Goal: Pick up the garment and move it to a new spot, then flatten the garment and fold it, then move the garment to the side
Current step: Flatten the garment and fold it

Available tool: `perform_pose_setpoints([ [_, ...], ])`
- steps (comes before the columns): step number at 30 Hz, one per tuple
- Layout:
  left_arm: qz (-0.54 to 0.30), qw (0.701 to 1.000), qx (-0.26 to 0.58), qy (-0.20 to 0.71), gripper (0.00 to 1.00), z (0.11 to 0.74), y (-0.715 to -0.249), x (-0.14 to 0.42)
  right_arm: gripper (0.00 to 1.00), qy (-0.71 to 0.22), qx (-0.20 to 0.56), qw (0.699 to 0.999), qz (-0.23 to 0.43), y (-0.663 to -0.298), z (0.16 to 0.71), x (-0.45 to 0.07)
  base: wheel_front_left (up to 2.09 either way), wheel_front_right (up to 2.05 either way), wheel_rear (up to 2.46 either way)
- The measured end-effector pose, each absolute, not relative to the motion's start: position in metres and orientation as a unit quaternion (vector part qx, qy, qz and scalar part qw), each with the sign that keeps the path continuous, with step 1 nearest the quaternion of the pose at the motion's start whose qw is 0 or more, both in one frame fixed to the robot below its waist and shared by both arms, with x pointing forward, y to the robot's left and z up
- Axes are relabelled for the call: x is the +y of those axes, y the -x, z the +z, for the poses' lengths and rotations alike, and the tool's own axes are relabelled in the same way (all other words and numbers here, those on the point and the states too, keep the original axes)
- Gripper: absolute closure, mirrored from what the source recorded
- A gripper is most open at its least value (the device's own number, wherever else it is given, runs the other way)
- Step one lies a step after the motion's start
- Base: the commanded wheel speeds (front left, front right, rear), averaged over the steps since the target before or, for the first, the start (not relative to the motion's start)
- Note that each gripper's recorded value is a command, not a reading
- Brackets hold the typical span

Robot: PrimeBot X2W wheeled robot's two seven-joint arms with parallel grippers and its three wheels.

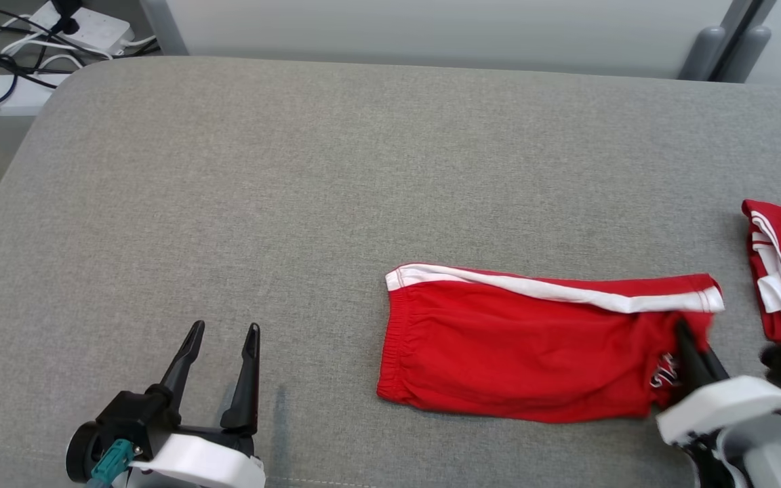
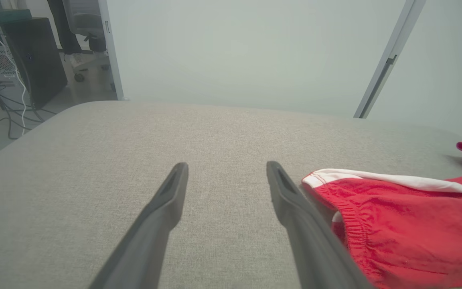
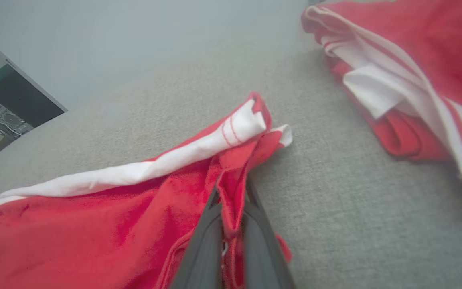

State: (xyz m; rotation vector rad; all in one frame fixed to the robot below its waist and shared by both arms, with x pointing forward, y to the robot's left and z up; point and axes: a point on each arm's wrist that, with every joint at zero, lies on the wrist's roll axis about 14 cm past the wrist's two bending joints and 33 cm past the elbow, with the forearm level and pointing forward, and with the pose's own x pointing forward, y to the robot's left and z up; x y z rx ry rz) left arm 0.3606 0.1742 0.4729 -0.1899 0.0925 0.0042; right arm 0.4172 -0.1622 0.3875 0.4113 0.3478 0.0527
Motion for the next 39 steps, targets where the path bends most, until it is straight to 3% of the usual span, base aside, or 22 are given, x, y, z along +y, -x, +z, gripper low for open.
perform_pose_setpoints([
  [7, -0.012, 0.994, 0.038, 0.098, 0.0, 0.478, -0.365, 0.166, 1.0, -0.241, 0.076, 0.951, 0.177, -0.429, 0.476, -0.074, 0.0, 0.0, 0.0],
  [15, -0.013, 0.994, 0.037, 0.099, 0.0, 0.479, -0.361, 0.165, 1.0, -0.244, 0.124, 0.906, 0.324, -0.389, 0.488, 0.026, 0.0, 0.0, 0.0],
  [20, -0.005, 0.995, 0.034, 0.098, 0.0, 0.481, -0.358, 0.17, 1.0, -0.232, 0.148, 0.891, 0.361, -0.383, 0.478, 0.055, 0.0, 0.0, 0.0],
  [29, -0.001, 0.994, 0.041, 0.099, 0.0, 0.476, -0.358, 0.172, 1.0, -0.239, 0.16, 0.884, 0.369, -0.394, 0.461, 0.073, 0.0, 0.0, 0.0],
  [30, -0.001, 0.994, 0.042, 0.099, 0.0, 0.475, -0.358, 0.172, 0.81, -0.235, 0.161, 0.883, 0.374, -0.393, 0.46, 0.075, 0.0, 0.0, 0.0],
  [31, -0.001, 0.994, 0.044, 0.099, 0.0, 0.474, -0.358, 0.172, 0.36, -0.236, 0.166, 0.881, 0.376, -0.392, 0.458, 0.077, 0.0, 0.0, 0.0],
  [32, -0.002, 0.994, 0.045, 0.099, 0.0, 0.473, -0.359, 0.171, 0.13, -0.236, 0.169, 0.879, 0.377, -0.391, 0.456, 0.078, 0.0, 0.0, 0.0],
  [33, -0.003, 0.994, 0.046, 0.099, 0.0, 0.472, -0.359, 0.17, 0.0, -0.238, 0.167, 0.879, 0.378, -0.392, 0.457, 0.079, 0.0, 0.0, 0.0],
  [39, -0.011, 0.994, 0.044, 0.1, 0.0, 0.473, -0.366, 0.165, 0.0, -0.275, 0.154, 0.866, 0.388, -0.394, 0.472, 0.088, 0.0, 0.0, 0.0],
])
